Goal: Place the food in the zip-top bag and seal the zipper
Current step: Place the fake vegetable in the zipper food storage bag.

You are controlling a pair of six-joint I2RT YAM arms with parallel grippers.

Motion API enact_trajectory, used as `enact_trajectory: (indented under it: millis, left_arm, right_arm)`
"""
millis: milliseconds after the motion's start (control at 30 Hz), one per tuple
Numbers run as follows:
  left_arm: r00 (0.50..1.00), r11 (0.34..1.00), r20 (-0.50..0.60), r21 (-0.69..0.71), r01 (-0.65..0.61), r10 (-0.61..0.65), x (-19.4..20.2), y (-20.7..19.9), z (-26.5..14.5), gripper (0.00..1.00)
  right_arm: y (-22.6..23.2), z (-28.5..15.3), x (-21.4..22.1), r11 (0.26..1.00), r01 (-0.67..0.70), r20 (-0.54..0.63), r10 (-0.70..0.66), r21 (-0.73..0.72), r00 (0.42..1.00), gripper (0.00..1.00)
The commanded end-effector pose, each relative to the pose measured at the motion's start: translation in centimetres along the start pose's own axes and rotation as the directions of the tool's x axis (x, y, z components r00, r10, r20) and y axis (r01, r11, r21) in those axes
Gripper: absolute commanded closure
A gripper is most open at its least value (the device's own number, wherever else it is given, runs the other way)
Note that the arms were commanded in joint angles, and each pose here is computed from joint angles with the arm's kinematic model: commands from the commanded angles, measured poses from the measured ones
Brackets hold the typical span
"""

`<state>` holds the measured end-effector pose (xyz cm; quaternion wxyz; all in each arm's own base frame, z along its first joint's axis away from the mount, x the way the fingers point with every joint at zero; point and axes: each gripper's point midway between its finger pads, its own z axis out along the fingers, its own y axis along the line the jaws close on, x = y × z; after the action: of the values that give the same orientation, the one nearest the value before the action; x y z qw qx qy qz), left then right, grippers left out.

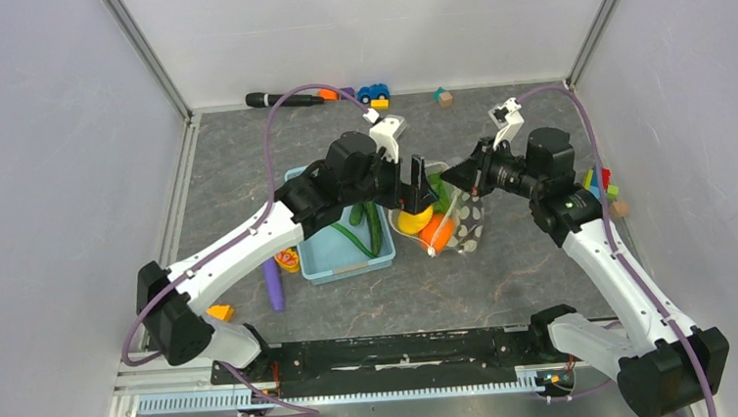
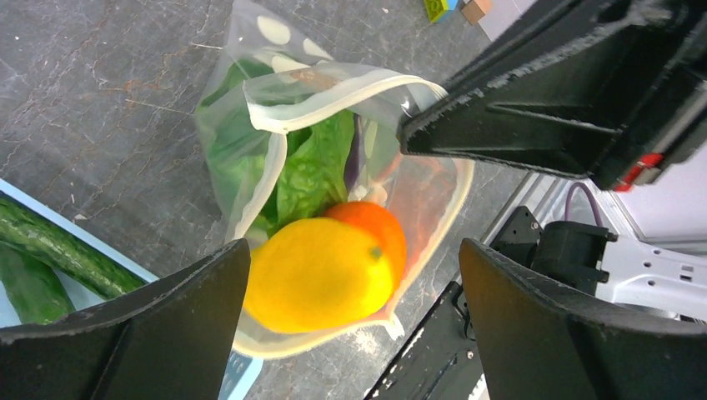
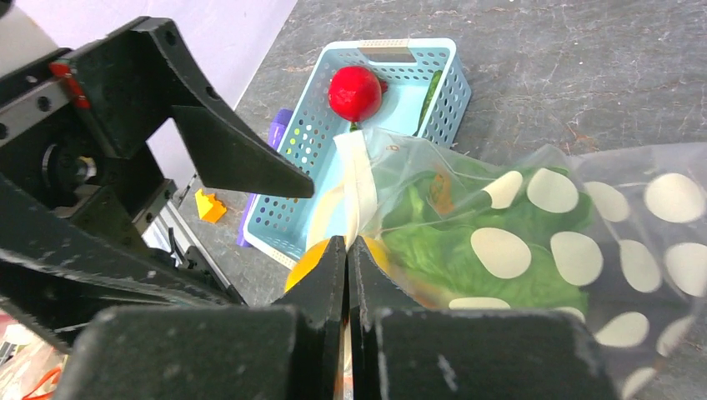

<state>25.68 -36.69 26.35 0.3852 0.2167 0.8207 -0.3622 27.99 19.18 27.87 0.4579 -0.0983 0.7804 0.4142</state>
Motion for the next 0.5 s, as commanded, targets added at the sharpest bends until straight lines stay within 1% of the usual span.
enact_trajectory:
  millis: [0, 100, 167, 233, 400, 467]
  left_arm:
    - [0.997, 0.998, 0.052, 0.026, -0.059, 0.058, -1.6, -0.9, -2.6, 0.00]
    - [0.996, 0.998, 0.078, -0.053, -0.046, 0.050, -2.0, 0.4, -3.4, 0.00]
    - [0.995, 0.989, 0.094, -0.147, -0.029, 0.043, -1.9, 2.2, -3.7, 0.00]
    - [0.996, 0.976, 0.078, -0.218, -0.024, 0.042, -1.1, 3.8, -3.9, 0.00]
    - [1.000, 0.955, 0.017, -0.296, -0.020, 0.026, 0.8, 5.9, -4.1, 0.00]
    - [1.000, 0.952, 0.013, -0.305, -0.012, 0.016, 1.5, 6.5, -4.6, 0.01]
  right_arm:
    - [1.6, -0.3, -2.2, 0.997, 0.058, 0.069, -0.053, -0.059, 0.996, 1.00]
    - [1.6, -0.4, -2.2, 0.996, 0.058, 0.068, -0.054, -0.064, 0.996, 1.00]
    - [1.7, -0.4, -2.1, 0.996, 0.057, 0.064, -0.053, -0.069, 0.997, 1.00]
    - [1.8, -0.5, -2.1, 0.995, 0.057, 0.060, -0.052, -0.078, 0.997, 1.00]
    - [1.8, -0.6, -2.0, 0.995, 0.057, 0.059, -0.052, -0.082, 0.997, 1.00]
    - [1.8, -0.6, -1.9, 0.995, 0.058, 0.056, -0.053, -0.083, 0.997, 1.00]
